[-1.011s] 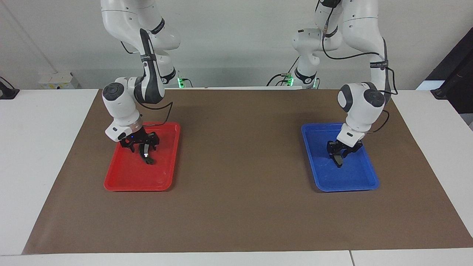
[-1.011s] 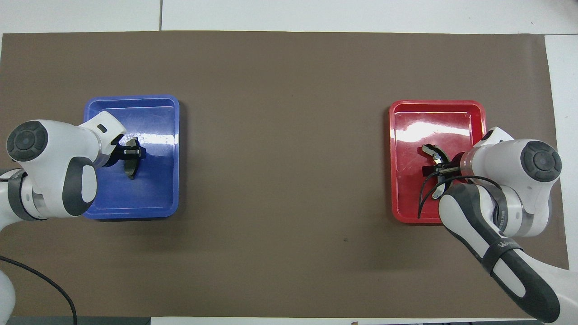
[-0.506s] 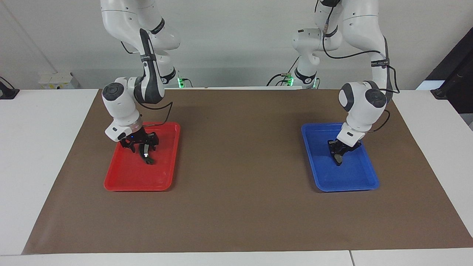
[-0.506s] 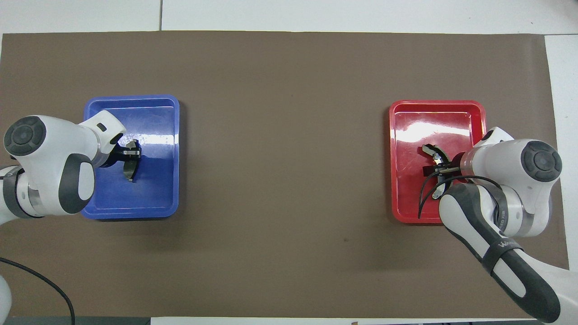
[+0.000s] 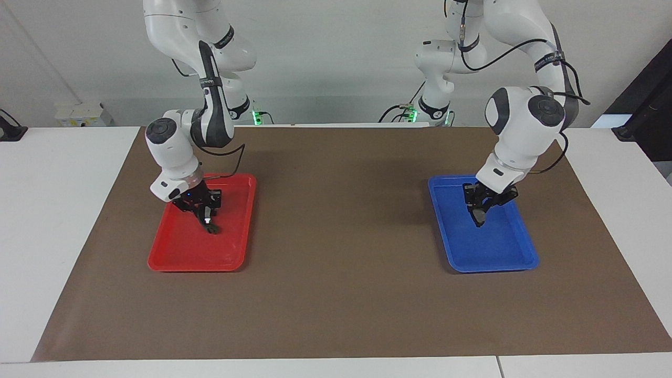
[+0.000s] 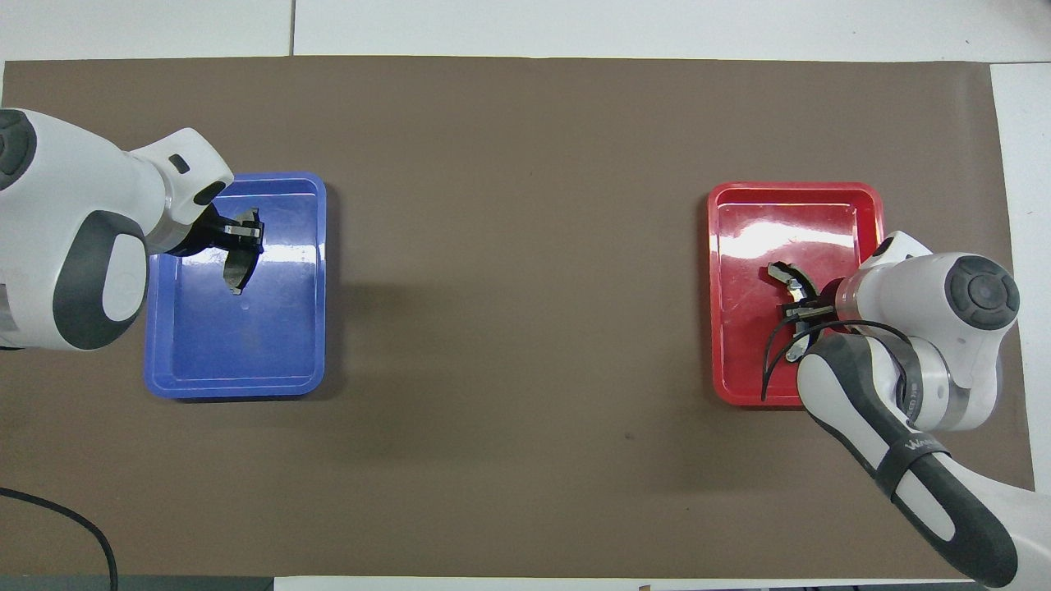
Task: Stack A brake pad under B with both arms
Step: 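Lift both pads and carry them toward the table center between the trays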
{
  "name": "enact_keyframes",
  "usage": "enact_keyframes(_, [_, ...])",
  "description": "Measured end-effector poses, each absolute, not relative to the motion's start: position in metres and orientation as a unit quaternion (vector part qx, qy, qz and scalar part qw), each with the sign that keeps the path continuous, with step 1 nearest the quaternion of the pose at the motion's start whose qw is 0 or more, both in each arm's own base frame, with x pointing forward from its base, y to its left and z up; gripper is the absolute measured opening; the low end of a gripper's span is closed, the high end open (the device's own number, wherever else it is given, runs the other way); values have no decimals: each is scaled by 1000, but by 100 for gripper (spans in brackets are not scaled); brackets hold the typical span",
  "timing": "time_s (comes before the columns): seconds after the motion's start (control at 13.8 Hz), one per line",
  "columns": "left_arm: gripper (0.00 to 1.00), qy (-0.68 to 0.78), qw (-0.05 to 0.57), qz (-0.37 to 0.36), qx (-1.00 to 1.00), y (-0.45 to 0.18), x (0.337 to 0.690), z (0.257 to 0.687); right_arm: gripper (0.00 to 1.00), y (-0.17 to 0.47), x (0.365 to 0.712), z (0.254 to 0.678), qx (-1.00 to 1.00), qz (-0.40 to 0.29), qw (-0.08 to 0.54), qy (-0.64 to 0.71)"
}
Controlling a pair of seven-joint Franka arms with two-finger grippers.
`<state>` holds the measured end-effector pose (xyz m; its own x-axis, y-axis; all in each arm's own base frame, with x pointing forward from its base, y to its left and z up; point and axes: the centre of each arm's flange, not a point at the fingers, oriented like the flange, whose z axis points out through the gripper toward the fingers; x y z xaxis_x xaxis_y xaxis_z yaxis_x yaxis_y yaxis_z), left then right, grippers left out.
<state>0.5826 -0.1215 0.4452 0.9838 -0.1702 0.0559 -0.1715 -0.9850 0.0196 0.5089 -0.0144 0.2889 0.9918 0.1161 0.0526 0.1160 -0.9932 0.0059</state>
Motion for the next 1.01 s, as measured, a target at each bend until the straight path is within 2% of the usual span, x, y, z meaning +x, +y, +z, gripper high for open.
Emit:
enact_keyframes(0.07, [37,-79,14,29,996,-142,579,448,43,-14,509,289,998,26,1,59])
enact_keyframes(0.29, [37,-24,27,40,999,-235,553,448,43,-13,512,293,998,13,0,59])
enact_keyframes(0.51, [37,-7,47,61,997,-320,524,431,43,-13,528,317,998,2,-1,61])
enact_keyframes(1.01, [37,-32,73,94,992,-392,509,375,43,-21,557,389,998,6,-1,70])
